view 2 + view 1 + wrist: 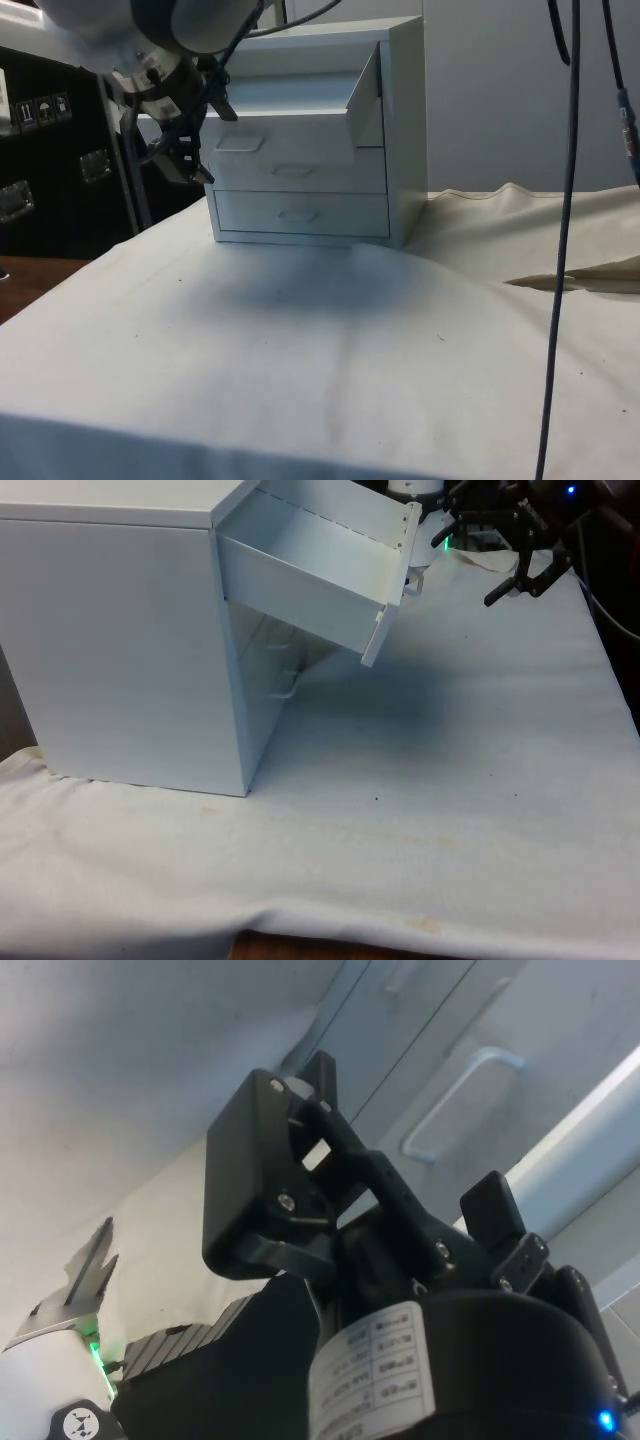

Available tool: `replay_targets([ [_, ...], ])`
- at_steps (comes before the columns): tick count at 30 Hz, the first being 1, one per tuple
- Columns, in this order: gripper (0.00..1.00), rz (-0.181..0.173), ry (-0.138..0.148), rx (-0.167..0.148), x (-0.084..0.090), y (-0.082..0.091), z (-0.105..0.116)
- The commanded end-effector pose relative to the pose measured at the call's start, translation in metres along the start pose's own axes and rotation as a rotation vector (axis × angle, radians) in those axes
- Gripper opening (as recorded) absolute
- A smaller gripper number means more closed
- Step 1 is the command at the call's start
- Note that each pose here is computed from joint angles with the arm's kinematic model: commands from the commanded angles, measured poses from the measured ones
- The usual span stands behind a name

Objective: Open the drawer, then close it.

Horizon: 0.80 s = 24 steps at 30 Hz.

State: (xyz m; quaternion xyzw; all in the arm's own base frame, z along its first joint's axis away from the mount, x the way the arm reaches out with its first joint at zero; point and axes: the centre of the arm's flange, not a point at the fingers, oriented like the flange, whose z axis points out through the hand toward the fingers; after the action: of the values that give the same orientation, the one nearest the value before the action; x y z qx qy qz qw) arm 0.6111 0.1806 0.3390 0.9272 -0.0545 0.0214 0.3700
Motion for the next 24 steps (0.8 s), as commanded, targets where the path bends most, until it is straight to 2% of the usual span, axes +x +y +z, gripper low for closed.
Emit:
replay_targets([
  [1,1.00,-0.001,0.002,0.005,-0.0005,0.0000,-0.0005],
  [14,0.99,-0.001,0.000,0.000,-0.0003,-0.0004,-0.0002],
  [16,0.89,0.000,-0.001,-0.001,-0.0003,-0.0008,0.0002],
  [17,0.75,0.000,-0.001,-0.001,-0.0003,-0.0008,0.0002],
  [23,0.44,0.000,-0.002,-0.004,-0.0002,-0.0006,0.0010],
  [24,0.44,0.001,-0.001,-0.002,0.0001,-0.0001,0.0002],
])
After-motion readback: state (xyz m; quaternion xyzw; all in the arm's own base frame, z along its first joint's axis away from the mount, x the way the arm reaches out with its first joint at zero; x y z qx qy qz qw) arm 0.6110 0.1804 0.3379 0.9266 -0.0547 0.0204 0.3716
